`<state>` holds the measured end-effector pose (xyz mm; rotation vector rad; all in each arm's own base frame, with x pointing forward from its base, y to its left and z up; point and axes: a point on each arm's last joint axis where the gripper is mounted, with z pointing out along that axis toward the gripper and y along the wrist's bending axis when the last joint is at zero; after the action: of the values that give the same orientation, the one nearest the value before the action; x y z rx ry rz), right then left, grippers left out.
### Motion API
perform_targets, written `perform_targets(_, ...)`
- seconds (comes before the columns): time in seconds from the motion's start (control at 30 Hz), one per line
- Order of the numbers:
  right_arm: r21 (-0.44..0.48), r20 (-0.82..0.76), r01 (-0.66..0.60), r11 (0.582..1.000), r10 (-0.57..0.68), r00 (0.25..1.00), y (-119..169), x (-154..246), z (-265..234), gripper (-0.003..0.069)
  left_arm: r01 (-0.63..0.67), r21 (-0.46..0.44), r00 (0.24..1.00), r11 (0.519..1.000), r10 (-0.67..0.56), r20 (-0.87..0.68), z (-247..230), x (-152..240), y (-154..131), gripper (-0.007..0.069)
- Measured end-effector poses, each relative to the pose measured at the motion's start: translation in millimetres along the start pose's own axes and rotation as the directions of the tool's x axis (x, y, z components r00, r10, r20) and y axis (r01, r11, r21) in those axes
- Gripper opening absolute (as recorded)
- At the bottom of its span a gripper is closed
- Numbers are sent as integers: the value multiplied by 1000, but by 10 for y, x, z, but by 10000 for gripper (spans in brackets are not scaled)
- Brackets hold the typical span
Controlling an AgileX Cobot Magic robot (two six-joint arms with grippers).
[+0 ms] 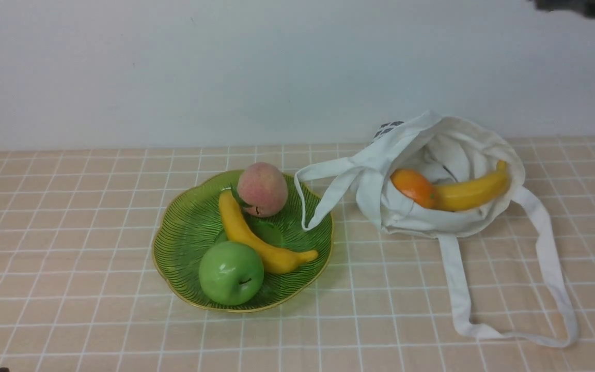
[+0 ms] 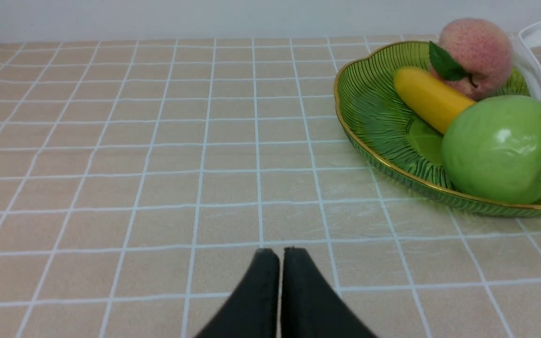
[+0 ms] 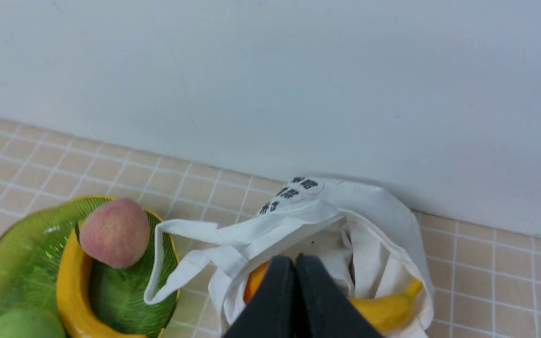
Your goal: Take the fruit out of the bag on the brown coffee tablecloth and place them on the plate.
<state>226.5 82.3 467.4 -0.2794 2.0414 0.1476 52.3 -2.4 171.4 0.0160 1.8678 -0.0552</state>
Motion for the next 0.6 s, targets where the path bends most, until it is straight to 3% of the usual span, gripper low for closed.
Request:
perform_targets(0.2, -38, 182, -86, 996, 92, 979, -93, 591, -621, -13, 0, 0, 1000, 1000, 0, 0, 0, 0, 0, -8)
perform_targets(0.23, -67, 259, -112, 991, 126, 958, -120, 874, -821, -13, 0, 0, 1000, 1000, 0, 0, 0, 0, 0, -8)
perform_targets(0.43, -149, 457, -126, 981, 181, 871, -157, 1732, -1054, -13, 0, 0, 1000, 1000, 0, 0, 0, 0, 0, -8)
perform_targets(0.6, -176, 540, -109, 978, 188, 820, -167, 2200, -1058, -13, 0, 0, 1000, 1000, 0, 0, 0, 0, 0, -8)
